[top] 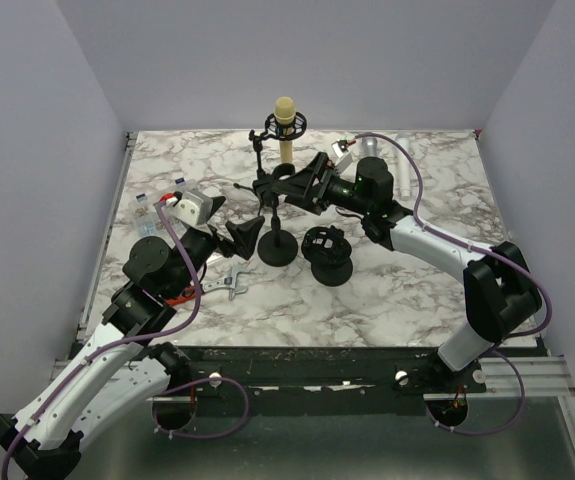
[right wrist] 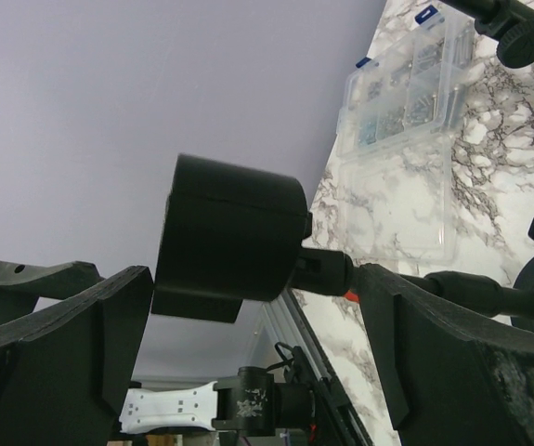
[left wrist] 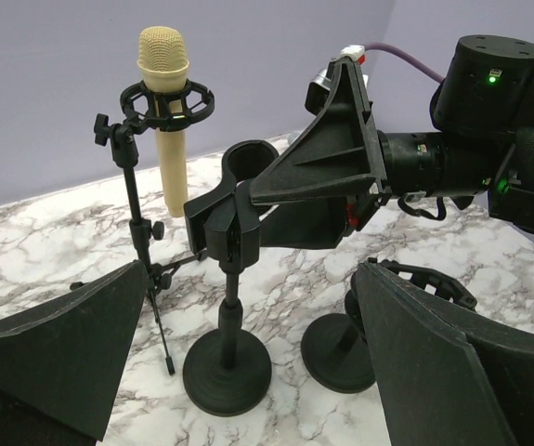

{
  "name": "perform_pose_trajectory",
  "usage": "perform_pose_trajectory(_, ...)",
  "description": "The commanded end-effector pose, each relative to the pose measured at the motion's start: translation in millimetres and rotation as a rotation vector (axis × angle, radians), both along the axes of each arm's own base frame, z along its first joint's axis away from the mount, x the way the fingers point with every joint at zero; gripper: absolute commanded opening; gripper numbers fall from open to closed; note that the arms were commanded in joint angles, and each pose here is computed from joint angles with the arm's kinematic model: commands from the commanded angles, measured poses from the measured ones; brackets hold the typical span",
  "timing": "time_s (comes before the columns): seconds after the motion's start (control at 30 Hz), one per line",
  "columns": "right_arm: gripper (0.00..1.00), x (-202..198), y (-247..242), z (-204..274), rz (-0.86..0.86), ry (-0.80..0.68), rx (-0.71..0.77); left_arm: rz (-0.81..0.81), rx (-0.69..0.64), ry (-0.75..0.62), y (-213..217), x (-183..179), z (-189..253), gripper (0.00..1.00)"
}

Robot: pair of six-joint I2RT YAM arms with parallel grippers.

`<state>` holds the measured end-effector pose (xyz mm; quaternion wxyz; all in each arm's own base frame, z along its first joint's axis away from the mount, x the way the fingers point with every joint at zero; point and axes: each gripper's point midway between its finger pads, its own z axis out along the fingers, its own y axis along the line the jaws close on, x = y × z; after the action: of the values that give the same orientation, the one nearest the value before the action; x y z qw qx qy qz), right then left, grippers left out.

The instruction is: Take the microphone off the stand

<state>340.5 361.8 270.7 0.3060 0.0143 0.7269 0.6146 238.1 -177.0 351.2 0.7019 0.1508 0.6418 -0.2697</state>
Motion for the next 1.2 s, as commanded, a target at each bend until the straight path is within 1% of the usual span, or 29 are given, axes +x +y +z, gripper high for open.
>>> perform_pose_trajectory(0.0, 1.00, -1, 0, 33, -0.016, -0.064, 0.043, -0.001, -0.027, -0.013, 1, -2, 13, 0.99)
perform_pose_trajectory(0.23, 0.99, 2, 1, 23, -0.028, -0.042, 0.018, -0.008, -0.028, -0.007, -1, -2, 12, 0.99)
perform_pose_trajectory(0.37, 0.91, 6, 2, 8, -0.034, -0.024, -0.016, -0.008, -0.027, -0.004, -1, -2, 12, 0.99)
perform_pose_trajectory(0.5, 0.77, 10, 3, -12, -0.036, 0.012, -0.059, -0.006, -0.026, -0.003, -1, -2, 11, 0.99)
perform_pose_trajectory(0.63, 0.74, 6, 2, -29, -0.029, 0.035, -0.092, -0.005, -0.028, -0.004, -1, -2, 12, 0.99)
perform_pose_trajectory(0.73, 0.73, 4, -3, -45, -0.036, 0.051, -0.143, -0.006, -0.029, -0.005, 0, -2, 12, 0.99)
perform_pose_trajectory(0.83, 0.71, 2, -8, -59, -0.046, 0.060, -0.191, -0.007, -0.031, -0.005, 0, -3, 13, 0.99)
perform_pose_trajectory(0.93, 0.66, 1, -11, -70, -0.048, 0.066, -0.216, -0.009, -0.030, -0.003, -1, -2, 12, 0.99)
perform_pose_trajectory(1.17, 0.63, -4, -13, -101, -0.034, 0.109, -0.265, -0.008, -0.027, 0.003, -2, -2, 10, 0.99)
